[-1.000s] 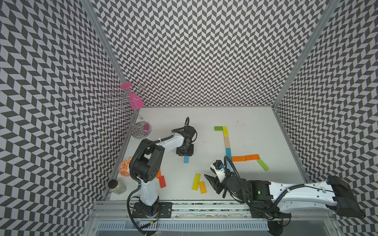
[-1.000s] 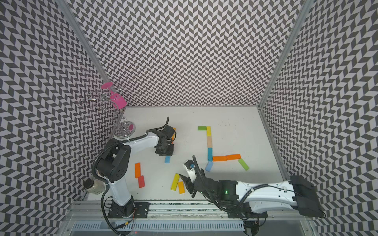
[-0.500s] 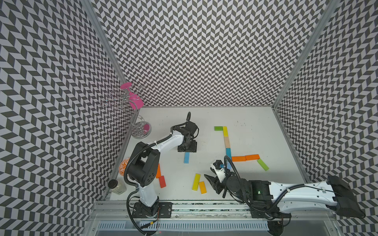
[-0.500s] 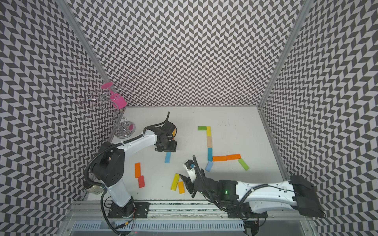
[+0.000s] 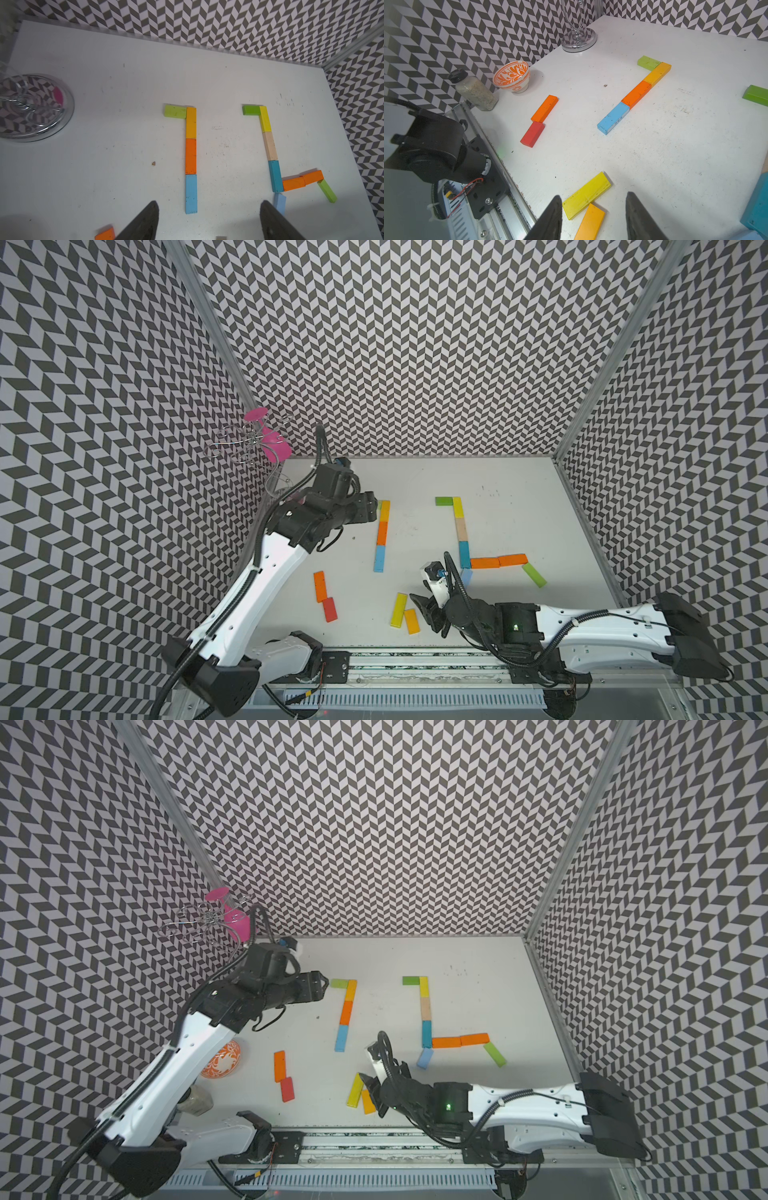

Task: Assemble a giraffe with building blocks
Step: Assemble the building block at the center of the board.

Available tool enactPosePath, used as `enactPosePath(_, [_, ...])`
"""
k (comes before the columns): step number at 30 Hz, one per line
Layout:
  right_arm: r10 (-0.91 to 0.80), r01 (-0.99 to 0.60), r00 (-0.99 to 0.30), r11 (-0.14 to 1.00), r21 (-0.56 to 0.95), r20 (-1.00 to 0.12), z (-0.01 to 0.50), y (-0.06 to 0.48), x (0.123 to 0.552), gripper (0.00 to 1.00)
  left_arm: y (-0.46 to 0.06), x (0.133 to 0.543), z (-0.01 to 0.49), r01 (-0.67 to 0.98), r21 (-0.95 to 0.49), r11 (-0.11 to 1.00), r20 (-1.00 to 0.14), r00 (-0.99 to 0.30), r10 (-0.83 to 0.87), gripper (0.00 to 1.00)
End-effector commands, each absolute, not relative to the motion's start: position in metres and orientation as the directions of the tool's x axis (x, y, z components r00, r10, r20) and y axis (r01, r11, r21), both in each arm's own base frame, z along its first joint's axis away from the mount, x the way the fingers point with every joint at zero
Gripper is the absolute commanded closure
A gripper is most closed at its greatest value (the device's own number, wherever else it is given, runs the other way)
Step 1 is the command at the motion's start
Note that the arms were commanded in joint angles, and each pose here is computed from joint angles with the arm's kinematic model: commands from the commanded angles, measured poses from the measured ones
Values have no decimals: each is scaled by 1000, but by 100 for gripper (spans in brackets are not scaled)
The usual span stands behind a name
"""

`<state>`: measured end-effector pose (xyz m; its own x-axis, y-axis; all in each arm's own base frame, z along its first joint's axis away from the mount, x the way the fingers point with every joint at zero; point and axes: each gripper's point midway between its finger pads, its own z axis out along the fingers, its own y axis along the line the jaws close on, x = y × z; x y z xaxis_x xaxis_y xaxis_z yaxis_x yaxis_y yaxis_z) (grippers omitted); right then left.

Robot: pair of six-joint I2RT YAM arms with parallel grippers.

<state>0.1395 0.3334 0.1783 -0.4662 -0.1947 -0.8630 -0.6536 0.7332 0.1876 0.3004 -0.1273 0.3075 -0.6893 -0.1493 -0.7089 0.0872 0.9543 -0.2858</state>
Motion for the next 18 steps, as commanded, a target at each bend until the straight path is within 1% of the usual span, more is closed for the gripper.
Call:
enactPosePath(1, [-143, -561, -570, 788, 255, -809, 174, 338, 145, 51, -96, 283, 302, 14, -272, 962, -708, -681, -190, 20])
enactPosePath(5, [-151, -510, -665, 807, 297, -731, 160, 353, 139, 50, -74, 266, 307, -35, -294, 955, -735, -630, -250, 15])
enactPosePath(11, [-167, -387, -797, 879, 279, -581, 132, 364, 131, 48, -59, 240, 312, -66, -351, 934, -756, -568, -325, 12])
enactPosePath(14, [-163, -336, -846, 902, 271, -508, 116, 371, 126, 47, -56, 228, 307, -74, -380, 922, -751, -557, -354, 9])
enactPosePath(18, [-121, -274, -889, 913, 302, -441, 99, 381, 121, 47, -57, 219, 286, -92, -411, 907, -717, -582, -384, 8])
